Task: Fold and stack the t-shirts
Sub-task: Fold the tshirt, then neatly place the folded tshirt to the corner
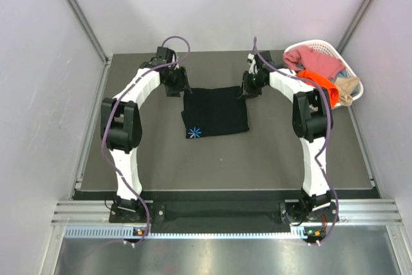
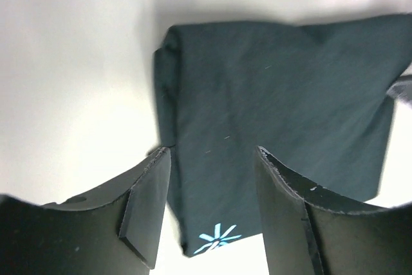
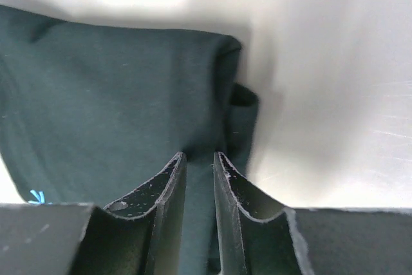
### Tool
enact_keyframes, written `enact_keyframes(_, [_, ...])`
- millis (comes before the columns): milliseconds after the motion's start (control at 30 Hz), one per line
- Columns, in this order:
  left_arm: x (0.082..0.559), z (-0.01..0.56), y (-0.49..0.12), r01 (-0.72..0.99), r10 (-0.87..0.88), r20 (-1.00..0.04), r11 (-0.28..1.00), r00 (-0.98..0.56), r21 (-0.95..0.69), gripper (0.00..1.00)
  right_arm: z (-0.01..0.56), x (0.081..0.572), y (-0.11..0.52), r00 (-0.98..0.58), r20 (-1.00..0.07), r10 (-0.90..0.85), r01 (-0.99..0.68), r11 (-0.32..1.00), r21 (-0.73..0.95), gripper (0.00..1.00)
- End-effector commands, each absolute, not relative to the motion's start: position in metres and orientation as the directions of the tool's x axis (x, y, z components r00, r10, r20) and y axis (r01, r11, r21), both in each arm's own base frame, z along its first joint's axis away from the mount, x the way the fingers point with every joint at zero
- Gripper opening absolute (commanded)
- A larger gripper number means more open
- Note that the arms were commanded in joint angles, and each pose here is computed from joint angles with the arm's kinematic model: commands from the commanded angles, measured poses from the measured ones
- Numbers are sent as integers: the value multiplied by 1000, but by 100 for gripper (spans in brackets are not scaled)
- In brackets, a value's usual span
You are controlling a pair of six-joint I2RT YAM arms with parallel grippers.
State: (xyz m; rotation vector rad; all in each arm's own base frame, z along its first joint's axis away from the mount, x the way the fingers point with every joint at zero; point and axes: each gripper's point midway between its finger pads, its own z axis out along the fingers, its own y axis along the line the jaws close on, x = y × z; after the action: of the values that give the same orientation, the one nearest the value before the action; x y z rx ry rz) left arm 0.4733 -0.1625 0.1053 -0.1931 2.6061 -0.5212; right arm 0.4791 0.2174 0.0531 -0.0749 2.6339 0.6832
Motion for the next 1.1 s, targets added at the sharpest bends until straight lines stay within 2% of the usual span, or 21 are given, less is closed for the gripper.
enact_keyframes(0, [467, 113, -147, -14, -183, -448, 935, -875, -355, 59, 71, 499, 211, -880, -473, 44, -184, 886, 425, 25])
enact_keyframes(167, [484, 105, -140, 26, -170, -466, 922, -868, -386, 61, 118, 497, 208, -853, -519, 58, -197, 884, 423, 28])
enact_keyframes(233, [492, 97, -139, 51, -151, -473, 920, -868, -388, 62, 147, 487, 206, -838, -542, 67, -208, 879, 429, 29])
enact_keyframes(267, [497, 98, -142, 71, -142, -485, 916, -863, -394, 68, 150, 481, 205, -838, -542, 61, -211, 880, 426, 30])
enact_keyframes(400, [510, 82, -152, 121, -120, -492, 894, -862, -430, 67, 195, 451, 196, -800, -598, 59, -248, 873, 419, 30])
enact_keyframes(567, [519, 68, -165, 153, -127, -497, 862, -858, -484, 66, 194, 411, 187, -810, -586, 36, -267, 866, 423, 30])
enact_keyframes(733, [511, 54, -171, 112, -165, -447, 840, -879, -531, 54, 194, 385, 179, -807, -590, 37, -271, 863, 426, 30])
enact_keyframes(933, [494, 38, -172, 57, -209, -400, 827, -892, -559, 41, 179, 365, 186, -838, -543, 55, -264, 830, 491, 30])
enact_keyframes(967, [493, 36, -174, 50, -215, -388, 820, -896, -570, 32, 177, 361, 188, -844, -533, 62, -258, 824, 505, 30])
enact_keyframes(1033, [495, 37, -177, 33, -242, -377, 803, -894, -595, 23, 172, 351, 191, -852, -521, 55, -262, 816, 515, 30])
enact_keyframes(1067, [495, 39, -179, 34, -246, -375, 796, -894, -604, 12, 175, 346, 191, -848, -527, 53, -270, 812, 516, 30])
